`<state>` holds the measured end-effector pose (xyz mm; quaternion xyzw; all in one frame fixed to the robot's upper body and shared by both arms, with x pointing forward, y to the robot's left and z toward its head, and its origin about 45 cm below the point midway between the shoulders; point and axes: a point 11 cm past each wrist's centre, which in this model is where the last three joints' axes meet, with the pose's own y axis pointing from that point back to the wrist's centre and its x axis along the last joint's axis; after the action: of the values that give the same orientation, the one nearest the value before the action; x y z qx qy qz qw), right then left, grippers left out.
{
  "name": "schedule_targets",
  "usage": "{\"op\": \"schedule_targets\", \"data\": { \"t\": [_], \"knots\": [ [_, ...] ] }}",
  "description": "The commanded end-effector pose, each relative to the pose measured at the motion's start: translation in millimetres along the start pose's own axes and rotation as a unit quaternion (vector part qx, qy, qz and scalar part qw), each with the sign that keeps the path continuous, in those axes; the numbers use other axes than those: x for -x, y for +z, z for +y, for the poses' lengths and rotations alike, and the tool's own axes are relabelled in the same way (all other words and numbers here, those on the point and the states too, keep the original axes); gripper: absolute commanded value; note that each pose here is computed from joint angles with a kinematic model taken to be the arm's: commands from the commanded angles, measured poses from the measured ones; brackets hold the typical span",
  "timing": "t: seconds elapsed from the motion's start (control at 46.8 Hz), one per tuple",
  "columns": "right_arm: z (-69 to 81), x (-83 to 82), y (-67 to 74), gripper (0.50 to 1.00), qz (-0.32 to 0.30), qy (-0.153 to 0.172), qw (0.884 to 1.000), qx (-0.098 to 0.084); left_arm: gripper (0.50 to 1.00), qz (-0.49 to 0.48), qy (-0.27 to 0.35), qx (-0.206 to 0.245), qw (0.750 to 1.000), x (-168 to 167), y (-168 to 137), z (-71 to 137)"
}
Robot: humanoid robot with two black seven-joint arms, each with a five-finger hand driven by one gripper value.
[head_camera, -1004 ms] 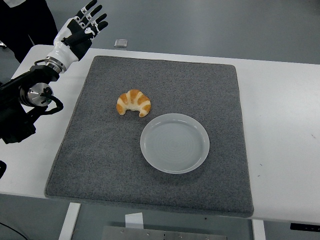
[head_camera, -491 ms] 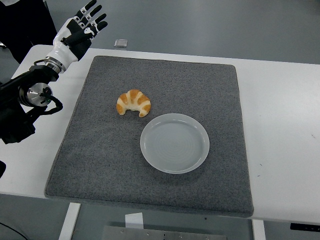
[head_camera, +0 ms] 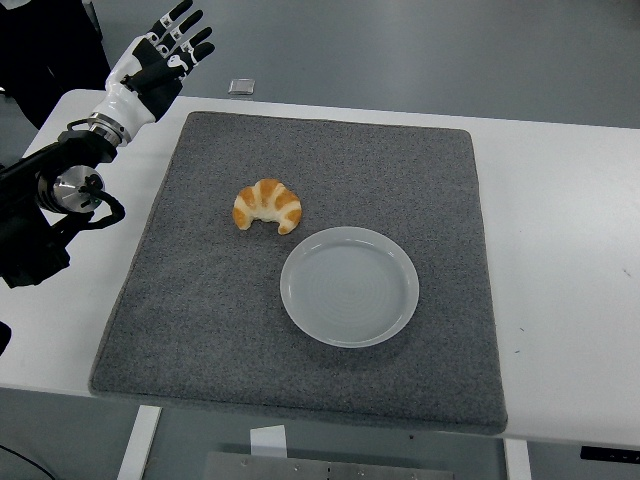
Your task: Place the bread on the plate
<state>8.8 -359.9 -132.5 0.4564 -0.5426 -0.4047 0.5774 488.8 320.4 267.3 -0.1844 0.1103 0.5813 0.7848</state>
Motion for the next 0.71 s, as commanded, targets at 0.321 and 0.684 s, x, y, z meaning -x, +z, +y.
{"op": "schedule_targets", "data": {
  "t": [0.321, 0.684],
  "knots": [
    [0.0, 0.0, 0.0, 0.952, 0.0, 0.0, 1.0, 0.0, 0.986, 0.001, -0.017, -0.003, 1.0, 15, 3, -7],
    [0.0, 0.1, 0.9, 0.954, 0.0, 0.0, 1.0, 0.001, 0.975, -0.081, -0.062, -0.031, 0.994, 69, 62, -18]
  ]
}}
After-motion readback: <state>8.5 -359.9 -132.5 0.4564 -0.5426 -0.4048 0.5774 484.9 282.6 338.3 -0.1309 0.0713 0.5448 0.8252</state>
